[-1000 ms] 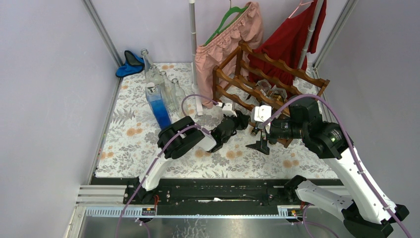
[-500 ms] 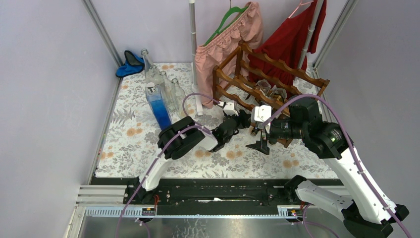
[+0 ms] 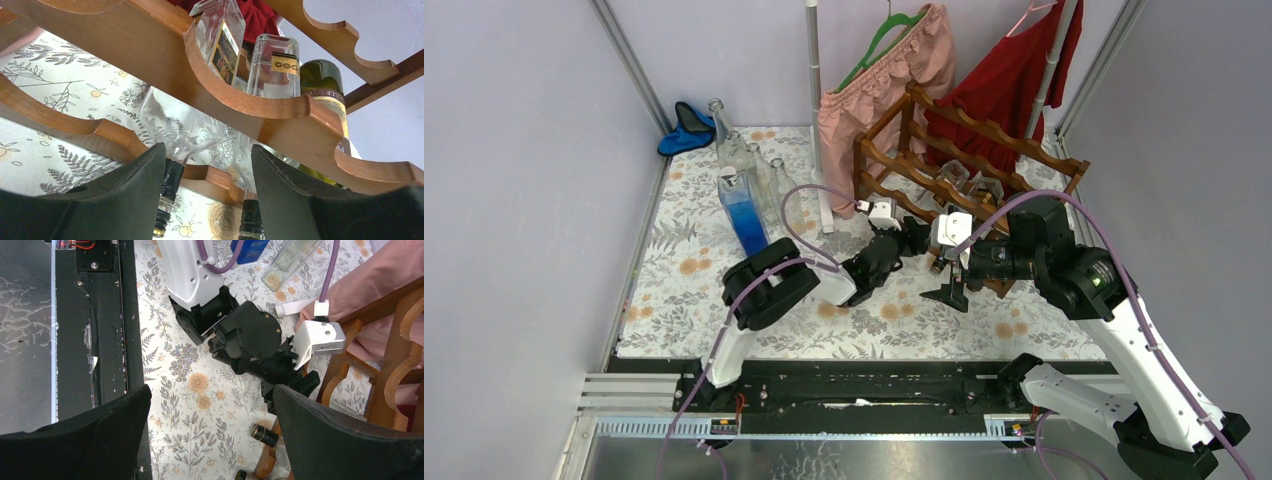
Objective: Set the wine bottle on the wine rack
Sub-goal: Place the wine bottle in the wine rack.
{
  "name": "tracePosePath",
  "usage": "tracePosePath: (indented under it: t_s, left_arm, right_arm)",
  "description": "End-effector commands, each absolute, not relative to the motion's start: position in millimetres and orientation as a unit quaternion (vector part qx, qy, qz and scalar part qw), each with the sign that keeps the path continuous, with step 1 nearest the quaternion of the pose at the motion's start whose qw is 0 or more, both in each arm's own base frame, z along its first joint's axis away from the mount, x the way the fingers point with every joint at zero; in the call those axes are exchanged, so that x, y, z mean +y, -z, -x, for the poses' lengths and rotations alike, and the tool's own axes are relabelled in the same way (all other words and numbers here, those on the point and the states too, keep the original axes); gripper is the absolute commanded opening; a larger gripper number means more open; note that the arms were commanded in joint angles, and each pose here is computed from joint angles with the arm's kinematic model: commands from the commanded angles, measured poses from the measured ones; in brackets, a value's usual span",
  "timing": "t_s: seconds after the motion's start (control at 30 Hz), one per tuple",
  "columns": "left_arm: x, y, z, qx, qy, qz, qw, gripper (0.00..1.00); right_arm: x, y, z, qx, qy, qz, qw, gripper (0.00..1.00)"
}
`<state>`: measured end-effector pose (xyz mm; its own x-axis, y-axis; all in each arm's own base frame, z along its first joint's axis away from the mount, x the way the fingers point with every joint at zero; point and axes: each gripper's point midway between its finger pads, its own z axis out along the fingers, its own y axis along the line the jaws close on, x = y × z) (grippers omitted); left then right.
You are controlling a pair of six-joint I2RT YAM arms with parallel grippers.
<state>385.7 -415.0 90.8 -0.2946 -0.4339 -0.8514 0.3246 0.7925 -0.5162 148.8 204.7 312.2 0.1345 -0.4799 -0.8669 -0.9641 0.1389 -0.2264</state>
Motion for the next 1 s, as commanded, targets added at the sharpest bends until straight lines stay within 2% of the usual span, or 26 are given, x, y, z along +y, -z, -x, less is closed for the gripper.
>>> tracePosePath:
  t_s: [0.0, 0.23, 0.4, 0.43, 0.5, 0.53, 0.6, 0.73, 0.97]
  left_arm:
    - [-407, -101, -378, 0.732, 0.322, 0.05, 0.599, 0.7]
    - [-384, -99, -346, 0.736, 0.322, 0.047, 0.594, 0.67]
    - [-362, -107, -320, 0.741, 0.301, 0.036, 0.599, 0.56]
    - [-360, -114, -315, 0.739, 0.3, 0.032, 0.602, 0.49]
    - [-359, -110, -306, 0.749, 0.297, 0.018, 0.592, 0.23]
    - [-359, -106, -304, 0.755, 0.294, 0.012, 0.586, 0.14]
    - [-359, -95, -302, 0.767, 0.285, 0.002, 0.575, 0.08]
    - [-359, -69, -300, 0.786, 0.267, -0.01, 0.558, 0.04]
    - [-377, -45, -312, 0.805, 0.249, -0.033, 0.537, 0.04]
  right_arm:
    - [204, -319, -146, 0.594, -0.27, 0.598, 0.465, 1.0]
    - [203, -319, -145, 0.595, -0.268, 0.597, 0.466, 1.0]
    - [203, -319, -145, 0.595, -0.269, 0.597, 0.466, 1.0]
    - [203, -319, -144, 0.595, -0.27, 0.597, 0.465, 1.0]
    - [204, -318, -145, 0.594, -0.271, 0.597, 0.466, 1.0]
    - [204, -318, -145, 0.594, -0.271, 0.597, 0.466, 1.0]
    - [204, -318, -145, 0.595, -0.272, 0.596, 0.466, 1.0]
    - [203, -317, -144, 0.596, -0.271, 0.595, 0.467, 1.0]
    - [201, -317, -144, 0.597, -0.268, 0.595, 0.468, 1.0]
